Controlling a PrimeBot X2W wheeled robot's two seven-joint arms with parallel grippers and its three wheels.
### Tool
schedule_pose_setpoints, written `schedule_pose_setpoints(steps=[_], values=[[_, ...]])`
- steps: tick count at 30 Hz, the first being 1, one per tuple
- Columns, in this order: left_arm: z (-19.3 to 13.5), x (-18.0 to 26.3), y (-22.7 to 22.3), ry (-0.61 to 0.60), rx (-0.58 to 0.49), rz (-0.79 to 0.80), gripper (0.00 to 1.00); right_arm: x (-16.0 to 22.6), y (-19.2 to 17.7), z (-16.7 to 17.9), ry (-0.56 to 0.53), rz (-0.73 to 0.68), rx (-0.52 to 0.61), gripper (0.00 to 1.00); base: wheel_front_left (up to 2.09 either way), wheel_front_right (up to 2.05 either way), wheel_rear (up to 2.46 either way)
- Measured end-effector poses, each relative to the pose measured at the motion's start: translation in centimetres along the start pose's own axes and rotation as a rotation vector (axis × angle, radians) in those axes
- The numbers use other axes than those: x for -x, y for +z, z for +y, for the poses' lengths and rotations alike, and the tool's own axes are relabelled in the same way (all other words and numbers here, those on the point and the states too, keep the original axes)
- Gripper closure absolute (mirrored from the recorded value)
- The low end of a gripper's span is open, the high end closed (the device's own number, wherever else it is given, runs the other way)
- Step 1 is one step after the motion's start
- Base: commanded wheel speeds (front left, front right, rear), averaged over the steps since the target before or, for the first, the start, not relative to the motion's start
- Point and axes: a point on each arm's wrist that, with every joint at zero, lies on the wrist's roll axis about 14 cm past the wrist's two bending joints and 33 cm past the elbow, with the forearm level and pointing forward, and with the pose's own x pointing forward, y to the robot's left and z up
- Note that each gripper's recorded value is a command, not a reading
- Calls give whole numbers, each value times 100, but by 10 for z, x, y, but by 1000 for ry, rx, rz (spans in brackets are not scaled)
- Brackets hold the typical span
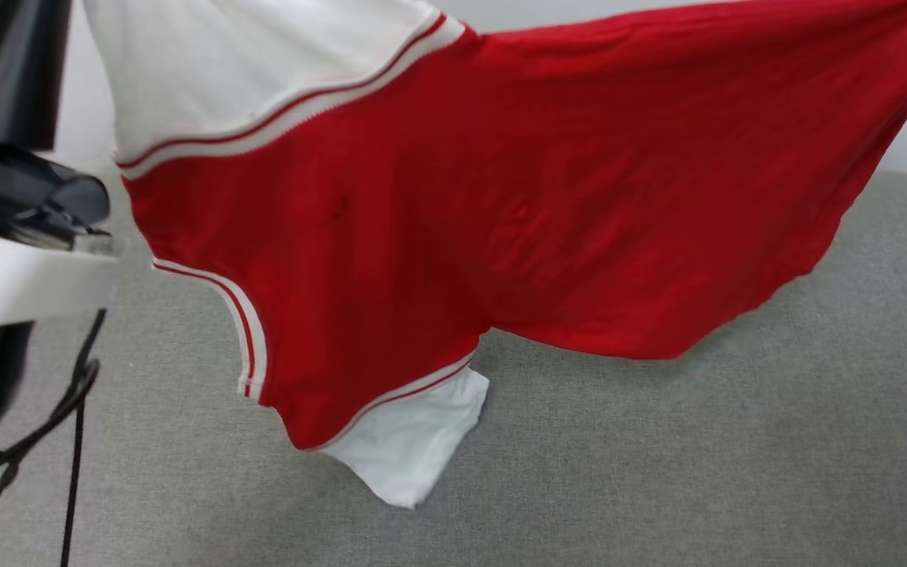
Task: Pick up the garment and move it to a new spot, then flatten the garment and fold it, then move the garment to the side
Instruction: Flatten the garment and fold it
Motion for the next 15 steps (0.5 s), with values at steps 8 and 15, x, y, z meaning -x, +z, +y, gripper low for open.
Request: schedule_pose_setpoints(steps=[8,15], values=[[15,-25,18,-1,-79,-65,100,-3,22,-5,-24,-92,-6,100,0,0,0],[30,-51,14,-18,-135,-67,100,-16,31,-15,-57,-144,0,100,0,0,0]])
